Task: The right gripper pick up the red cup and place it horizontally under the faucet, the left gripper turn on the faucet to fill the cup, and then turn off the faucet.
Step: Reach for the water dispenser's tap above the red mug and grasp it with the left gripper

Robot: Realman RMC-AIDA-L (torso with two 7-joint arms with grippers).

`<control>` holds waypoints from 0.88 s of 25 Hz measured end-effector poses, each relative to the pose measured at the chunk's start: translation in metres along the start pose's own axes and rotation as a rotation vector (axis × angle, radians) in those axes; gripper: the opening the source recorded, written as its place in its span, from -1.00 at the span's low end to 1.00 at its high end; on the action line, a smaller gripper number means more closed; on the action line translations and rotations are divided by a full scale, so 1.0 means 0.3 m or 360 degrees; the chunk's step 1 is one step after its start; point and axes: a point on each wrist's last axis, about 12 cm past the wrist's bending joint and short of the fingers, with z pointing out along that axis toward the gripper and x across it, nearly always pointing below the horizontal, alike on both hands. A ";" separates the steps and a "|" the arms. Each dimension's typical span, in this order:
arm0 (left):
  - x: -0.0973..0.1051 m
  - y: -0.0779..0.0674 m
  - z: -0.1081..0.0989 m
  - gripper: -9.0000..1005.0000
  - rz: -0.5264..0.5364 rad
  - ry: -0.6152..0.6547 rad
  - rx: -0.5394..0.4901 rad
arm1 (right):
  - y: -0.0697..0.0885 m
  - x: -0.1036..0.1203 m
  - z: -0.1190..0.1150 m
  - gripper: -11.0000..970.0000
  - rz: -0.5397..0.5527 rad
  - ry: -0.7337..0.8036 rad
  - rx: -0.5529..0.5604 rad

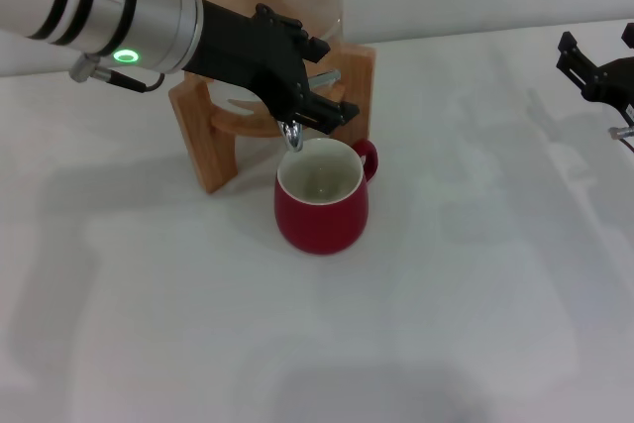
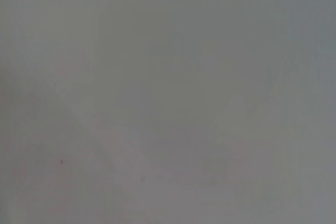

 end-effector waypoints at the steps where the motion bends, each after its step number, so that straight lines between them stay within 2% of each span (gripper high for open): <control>1: 0.000 0.000 0.000 0.65 0.0001 0.0001 -0.0001 | 0.000 0.000 0.000 0.80 0.0000 0.0000 0.0000; 22: -0.001 -0.001 0.013 0.65 0.0030 0.0049 0.0000 | 0.001 0.000 0.000 0.80 -0.0002 -0.0001 -0.0003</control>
